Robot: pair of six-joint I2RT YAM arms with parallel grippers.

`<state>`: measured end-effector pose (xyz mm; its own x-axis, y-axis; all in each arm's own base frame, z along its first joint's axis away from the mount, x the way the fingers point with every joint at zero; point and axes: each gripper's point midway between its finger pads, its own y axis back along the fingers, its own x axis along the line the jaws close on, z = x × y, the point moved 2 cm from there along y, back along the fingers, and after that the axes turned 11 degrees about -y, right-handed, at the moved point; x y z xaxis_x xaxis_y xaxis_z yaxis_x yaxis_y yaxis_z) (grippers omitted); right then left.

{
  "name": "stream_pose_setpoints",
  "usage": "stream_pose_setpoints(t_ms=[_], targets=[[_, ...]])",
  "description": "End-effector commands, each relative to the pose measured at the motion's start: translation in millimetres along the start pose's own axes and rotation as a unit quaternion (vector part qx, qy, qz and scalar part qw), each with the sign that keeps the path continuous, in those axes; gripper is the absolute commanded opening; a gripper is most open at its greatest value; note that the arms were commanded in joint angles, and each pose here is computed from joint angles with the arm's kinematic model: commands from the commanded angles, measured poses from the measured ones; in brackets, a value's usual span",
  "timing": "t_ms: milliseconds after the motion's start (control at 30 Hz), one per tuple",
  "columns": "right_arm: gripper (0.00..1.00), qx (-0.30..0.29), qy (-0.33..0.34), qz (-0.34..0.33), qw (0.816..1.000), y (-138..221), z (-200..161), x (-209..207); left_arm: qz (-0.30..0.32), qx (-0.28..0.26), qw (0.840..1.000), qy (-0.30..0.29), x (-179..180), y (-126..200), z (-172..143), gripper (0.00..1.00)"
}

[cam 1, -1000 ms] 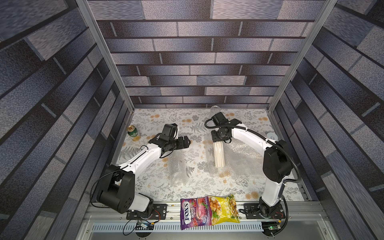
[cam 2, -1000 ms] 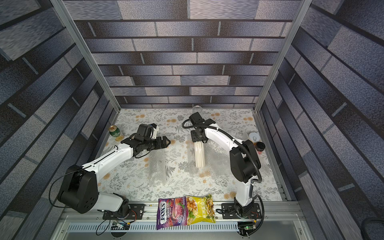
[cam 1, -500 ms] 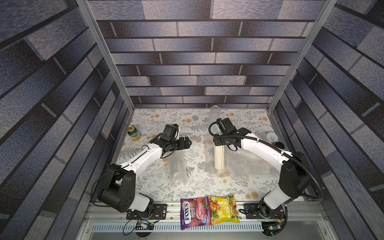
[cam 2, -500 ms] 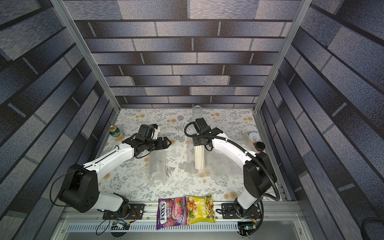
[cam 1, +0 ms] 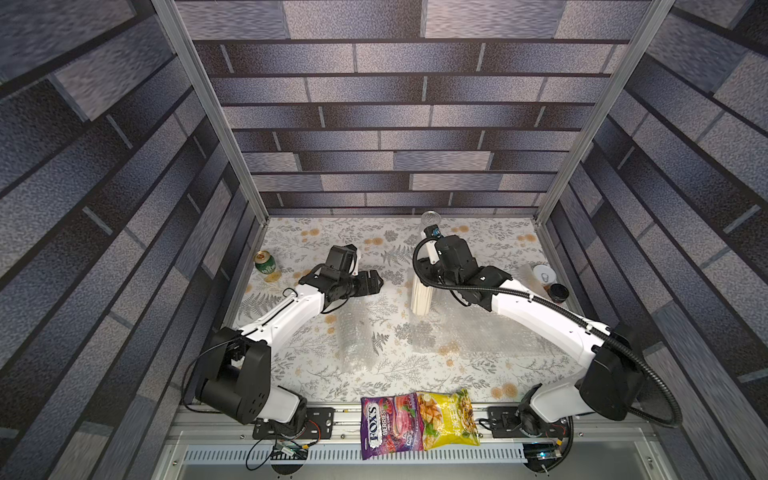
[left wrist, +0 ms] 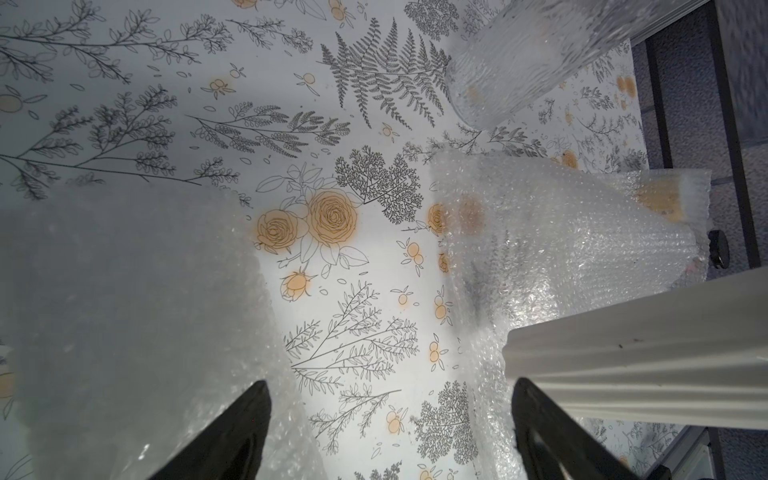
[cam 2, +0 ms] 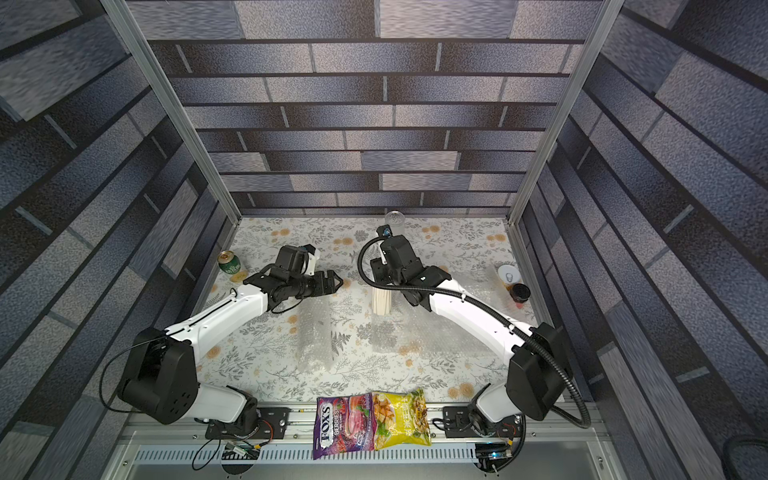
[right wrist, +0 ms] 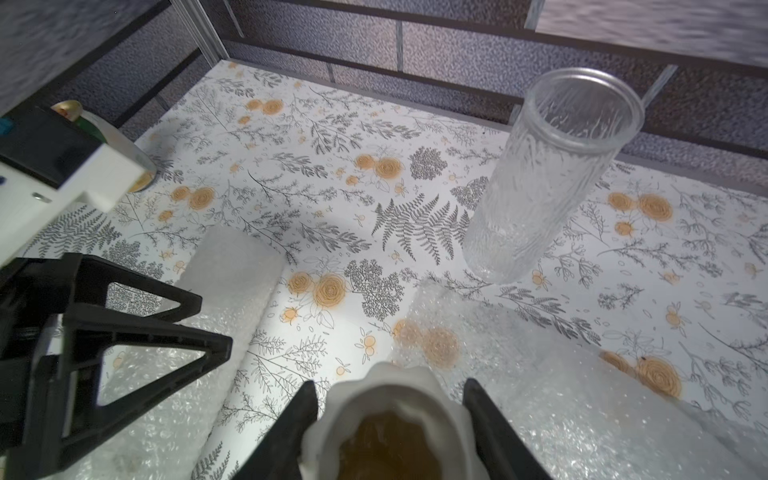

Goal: Unwrap the vase from the bubble wrap
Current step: Pick up the vase from the bubble wrap, then place the vase at the center of the board.

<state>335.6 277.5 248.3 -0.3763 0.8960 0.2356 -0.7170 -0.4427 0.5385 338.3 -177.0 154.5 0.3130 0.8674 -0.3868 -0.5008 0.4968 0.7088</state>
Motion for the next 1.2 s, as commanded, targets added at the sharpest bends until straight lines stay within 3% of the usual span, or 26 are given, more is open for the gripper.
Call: stream_pose_setpoints(t_ms=[0,500,833,1167], targets=[[0.2,-0.097,0.017,0.033,0.995,5,46,24,-0.001,-0.007,1.0,0.005,3,3,10,0.92],[0.2,-0.211,0.078,0.049,0.973,-48,107,59,0.012,-0.026,0.999,0.034,30,16,19,0.92],[0.21,-0.241,0.121,0.041,0.962,-96,126,70,0.017,-0.026,0.999,0.039,36,15,22,0.92],[0.21,-0.25,0.104,0.049,0.961,-146,131,54,0.025,-0.028,0.998,0.043,43,13,26,0.92]])
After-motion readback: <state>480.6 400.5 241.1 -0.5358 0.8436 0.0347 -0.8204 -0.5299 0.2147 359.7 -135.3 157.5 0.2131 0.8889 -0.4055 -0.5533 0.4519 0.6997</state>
